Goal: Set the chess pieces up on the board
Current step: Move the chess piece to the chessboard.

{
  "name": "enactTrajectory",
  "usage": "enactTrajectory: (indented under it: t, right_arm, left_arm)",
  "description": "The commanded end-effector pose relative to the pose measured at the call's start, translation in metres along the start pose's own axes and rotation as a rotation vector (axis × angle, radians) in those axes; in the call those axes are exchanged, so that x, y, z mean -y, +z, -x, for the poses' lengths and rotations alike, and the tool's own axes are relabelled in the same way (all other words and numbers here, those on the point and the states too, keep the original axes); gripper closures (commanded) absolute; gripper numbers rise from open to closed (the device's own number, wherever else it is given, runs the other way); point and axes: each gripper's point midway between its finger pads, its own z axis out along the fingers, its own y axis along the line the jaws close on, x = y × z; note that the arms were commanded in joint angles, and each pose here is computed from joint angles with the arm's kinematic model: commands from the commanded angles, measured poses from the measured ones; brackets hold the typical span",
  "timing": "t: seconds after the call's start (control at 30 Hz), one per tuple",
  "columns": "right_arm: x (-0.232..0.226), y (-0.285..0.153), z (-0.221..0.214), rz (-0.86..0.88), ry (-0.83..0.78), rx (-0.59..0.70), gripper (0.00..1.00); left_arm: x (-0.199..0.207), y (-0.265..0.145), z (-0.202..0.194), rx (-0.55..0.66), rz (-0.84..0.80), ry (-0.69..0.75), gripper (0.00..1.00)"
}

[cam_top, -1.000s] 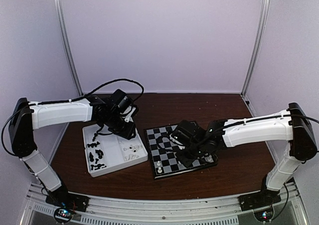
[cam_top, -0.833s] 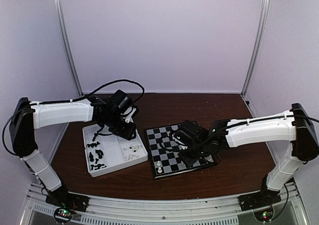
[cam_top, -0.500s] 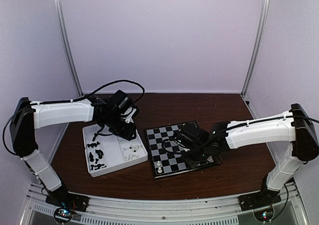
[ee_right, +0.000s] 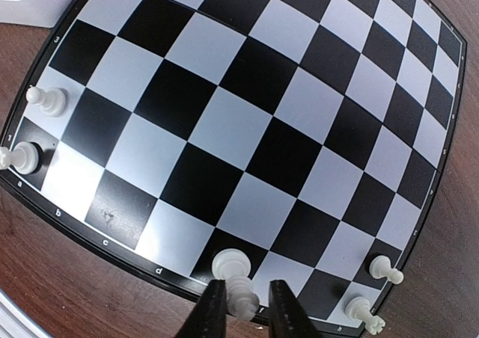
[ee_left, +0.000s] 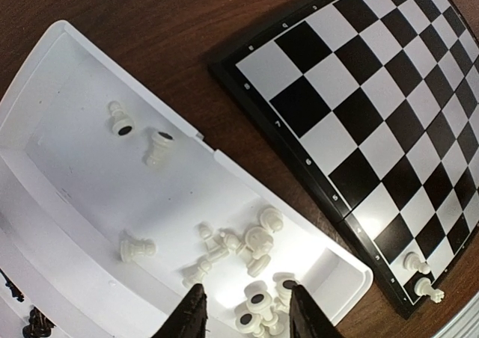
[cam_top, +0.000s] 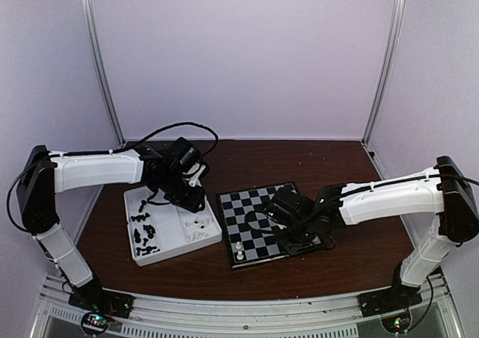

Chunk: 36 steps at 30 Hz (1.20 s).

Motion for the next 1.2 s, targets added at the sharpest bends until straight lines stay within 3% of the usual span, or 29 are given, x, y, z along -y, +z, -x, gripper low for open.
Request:
enactTrajectory:
  t: [0.0,0.13,0.37,0.47,0.77,1.17]
  right_arm:
    - [0.005,-0.007,0.004,-0.023,0.004,0.031,0.71]
    - [0.007,-0.013,0.008,-0.025,0.007,0.051,0.61]
    - [0.012,-0.031,0.021,-0.025,0.018,0.106,0.54]
    - [0.014,-0.04,0.027,-0.018,0.03,0.136,0.53]
    - [0.024,-0.061,0.036,0.021,0.095,0.23,0.51]
    - [0.029,-0.06,0.034,0.027,0.116,0.228,0.5]
  left_arm:
    - [0.001,-0.001,0.008,0.013,-0.011,-0.001,0.61]
    - [0.0,0.0,0.006,0.01,-0.01,0.0,0.59]
    - [-0.001,0.008,0.002,-0.01,-0.004,0.004,0.62]
    - [-0.001,0.012,0.001,-0.024,0.0,0.011,0.67]
    - [0.013,0.03,-0.008,-0.087,-0.078,0.042,0.69]
    - [0.011,0.049,-0.008,-0.121,-0.058,0.065,0.69]
